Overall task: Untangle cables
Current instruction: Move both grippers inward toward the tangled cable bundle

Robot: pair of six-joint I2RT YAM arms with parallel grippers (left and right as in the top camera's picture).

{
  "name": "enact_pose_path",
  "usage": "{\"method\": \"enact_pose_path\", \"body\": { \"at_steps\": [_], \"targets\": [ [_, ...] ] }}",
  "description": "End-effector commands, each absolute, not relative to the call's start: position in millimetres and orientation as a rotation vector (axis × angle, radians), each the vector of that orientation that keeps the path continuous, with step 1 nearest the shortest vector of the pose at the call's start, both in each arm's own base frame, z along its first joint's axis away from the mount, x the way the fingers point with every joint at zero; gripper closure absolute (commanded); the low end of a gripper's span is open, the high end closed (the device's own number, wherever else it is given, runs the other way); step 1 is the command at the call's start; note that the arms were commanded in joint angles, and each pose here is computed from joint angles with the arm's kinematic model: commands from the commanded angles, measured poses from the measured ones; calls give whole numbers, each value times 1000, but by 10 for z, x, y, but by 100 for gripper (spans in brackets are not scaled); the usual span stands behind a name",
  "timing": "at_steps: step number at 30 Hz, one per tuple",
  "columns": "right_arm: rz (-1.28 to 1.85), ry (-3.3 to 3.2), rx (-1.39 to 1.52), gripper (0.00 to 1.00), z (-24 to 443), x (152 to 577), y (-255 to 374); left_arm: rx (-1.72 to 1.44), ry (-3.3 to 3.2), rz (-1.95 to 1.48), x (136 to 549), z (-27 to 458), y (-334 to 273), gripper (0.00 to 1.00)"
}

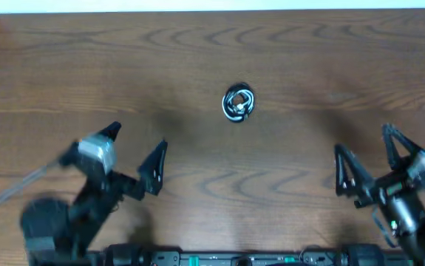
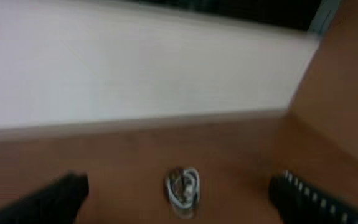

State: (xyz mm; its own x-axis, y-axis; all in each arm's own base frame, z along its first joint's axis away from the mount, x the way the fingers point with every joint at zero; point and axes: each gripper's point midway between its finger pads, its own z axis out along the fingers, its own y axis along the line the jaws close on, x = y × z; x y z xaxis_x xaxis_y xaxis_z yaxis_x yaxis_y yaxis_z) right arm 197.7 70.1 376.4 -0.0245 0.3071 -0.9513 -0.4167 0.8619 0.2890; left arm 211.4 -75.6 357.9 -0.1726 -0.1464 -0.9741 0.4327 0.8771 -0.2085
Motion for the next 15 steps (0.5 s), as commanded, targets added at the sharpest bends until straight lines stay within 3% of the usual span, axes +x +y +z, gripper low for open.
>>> {"method": "enact_pose_path", "body": {
  "at_steps": [1,6,10,15],
  "targets": [
    [575,1704,-211,1,3723,2246,841,228,1880,-559,2370,3602,-777,2],
    [802,2008,-300,1,3414,2514,1128,302,2139,-846,2578,3373,-1052,2],
    [1161,2038,-370,1,3378,2581,1453,365,2150,-1178,2635,3309,-1320,2],
    [1289,2107,-366,1,3113,2870,1592,333,2226,-1257,2841,3060,-1364,2]
  ]
}}
